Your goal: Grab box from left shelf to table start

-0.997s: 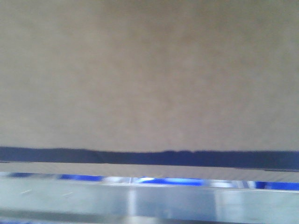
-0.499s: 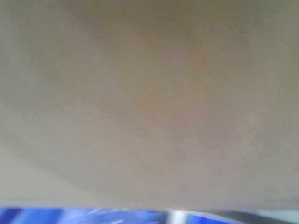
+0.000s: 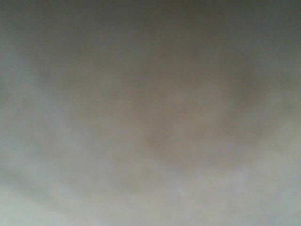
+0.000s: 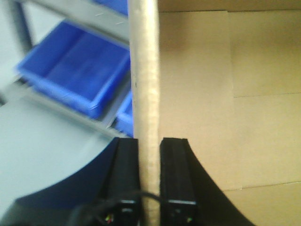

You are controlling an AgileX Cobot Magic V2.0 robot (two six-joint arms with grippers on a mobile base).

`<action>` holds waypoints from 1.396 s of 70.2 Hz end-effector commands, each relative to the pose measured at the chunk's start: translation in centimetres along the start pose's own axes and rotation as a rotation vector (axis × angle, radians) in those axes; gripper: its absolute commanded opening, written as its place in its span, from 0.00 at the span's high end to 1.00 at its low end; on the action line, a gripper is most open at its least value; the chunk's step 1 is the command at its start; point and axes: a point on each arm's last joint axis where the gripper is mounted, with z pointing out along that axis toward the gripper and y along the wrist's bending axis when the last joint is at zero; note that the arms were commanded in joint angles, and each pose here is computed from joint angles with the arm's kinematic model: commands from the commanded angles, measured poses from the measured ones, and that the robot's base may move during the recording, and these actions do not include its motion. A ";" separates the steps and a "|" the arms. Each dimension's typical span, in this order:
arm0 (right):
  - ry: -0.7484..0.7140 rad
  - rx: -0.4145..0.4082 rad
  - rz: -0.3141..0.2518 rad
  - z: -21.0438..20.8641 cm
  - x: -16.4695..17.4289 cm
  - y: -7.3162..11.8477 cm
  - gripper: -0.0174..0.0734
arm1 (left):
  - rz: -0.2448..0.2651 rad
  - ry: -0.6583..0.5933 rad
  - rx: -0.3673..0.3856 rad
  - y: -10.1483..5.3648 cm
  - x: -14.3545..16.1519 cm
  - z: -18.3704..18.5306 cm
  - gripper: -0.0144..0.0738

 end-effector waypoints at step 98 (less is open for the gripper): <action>-0.163 0.043 -0.041 -0.4 -2.1 -0.3 0.75 | 0.070 -0.114 -0.053 0.4 -1.5 -0.4 0.94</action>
